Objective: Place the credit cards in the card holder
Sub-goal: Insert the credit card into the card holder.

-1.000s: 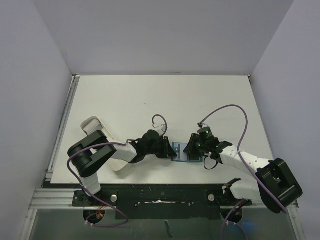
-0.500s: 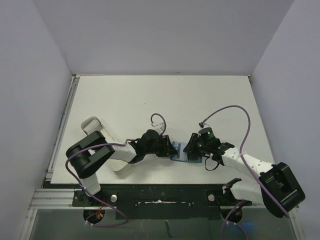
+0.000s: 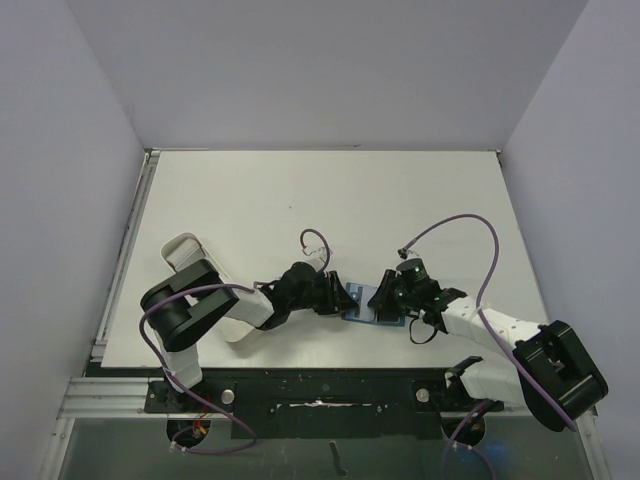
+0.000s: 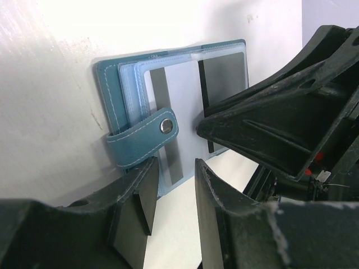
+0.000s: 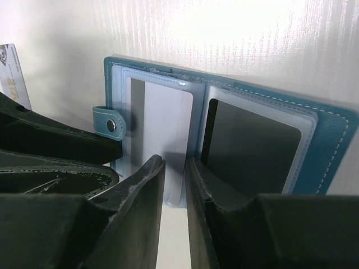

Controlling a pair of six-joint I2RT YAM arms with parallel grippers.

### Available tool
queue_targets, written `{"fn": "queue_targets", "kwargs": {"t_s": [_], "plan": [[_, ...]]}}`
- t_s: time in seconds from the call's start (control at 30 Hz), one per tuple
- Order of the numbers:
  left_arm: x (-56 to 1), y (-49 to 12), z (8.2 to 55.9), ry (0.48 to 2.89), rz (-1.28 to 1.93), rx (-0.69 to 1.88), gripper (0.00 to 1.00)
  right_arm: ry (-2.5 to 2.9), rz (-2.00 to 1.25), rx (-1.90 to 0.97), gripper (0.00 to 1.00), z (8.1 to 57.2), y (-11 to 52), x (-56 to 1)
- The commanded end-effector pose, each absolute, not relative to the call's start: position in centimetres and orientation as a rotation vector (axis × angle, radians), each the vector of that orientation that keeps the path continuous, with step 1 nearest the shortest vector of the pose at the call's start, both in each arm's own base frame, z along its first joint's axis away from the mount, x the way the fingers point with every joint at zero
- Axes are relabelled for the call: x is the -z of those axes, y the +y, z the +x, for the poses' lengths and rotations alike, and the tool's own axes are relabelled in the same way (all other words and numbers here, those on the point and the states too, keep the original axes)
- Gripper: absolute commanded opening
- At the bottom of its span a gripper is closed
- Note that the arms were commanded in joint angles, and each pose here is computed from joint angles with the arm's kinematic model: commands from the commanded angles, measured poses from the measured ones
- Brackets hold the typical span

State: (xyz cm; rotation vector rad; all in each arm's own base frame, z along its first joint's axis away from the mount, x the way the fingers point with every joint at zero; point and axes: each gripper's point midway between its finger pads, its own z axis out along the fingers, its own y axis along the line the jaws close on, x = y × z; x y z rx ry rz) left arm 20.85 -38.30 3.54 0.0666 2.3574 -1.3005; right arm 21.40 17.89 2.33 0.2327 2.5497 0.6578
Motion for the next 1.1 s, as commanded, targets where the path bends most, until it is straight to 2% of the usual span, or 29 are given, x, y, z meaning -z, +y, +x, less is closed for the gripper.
{"fn": "queue_targets", "kwargs": {"t_s": [0.0,0.17,0.47,0.5,0.57,0.63,0.93,1.07], "plan": [[-4.5,-39.1,21.1,2.294,0.086,1.359,0.32,2.487,0.226,-0.721,0.21,22.2,18.9,-3.0],[-4.6,-39.1,21.1,2.292,0.085,1.357,0.31,2.476,0.212,-0.739,0.15,22.1,19.3,-3.1],[-4.8,-39.0,21.5,2.299,0.111,1.315,0.31,2.487,0.204,-0.668,0.14,21.9,18.2,-3.3],[-4.7,-38.9,21.4,2.305,0.113,1.305,0.31,2.488,0.204,-0.657,0.16,21.8,18.0,-3.4],[-4.5,-38.7,21.5,2.312,0.111,1.288,0.31,2.488,0.205,-0.635,0.29,21.8,17.7,-3.7],[-4.3,-38.6,21.6,2.319,0.107,1.278,0.31,2.489,0.207,-0.611,0.31,21.8,17.3,-4.0],[-5.0,-39.2,22.1,2.307,0.103,1.285,0.31,2.506,0.186,-0.602,0.13,21.8,17.4,-3.2],[-5.1,-39.3,21.9,2.311,0.099,1.296,0.31,2.536,0.194,-0.590,0.10,21.4,17.3,-2.1]]}}
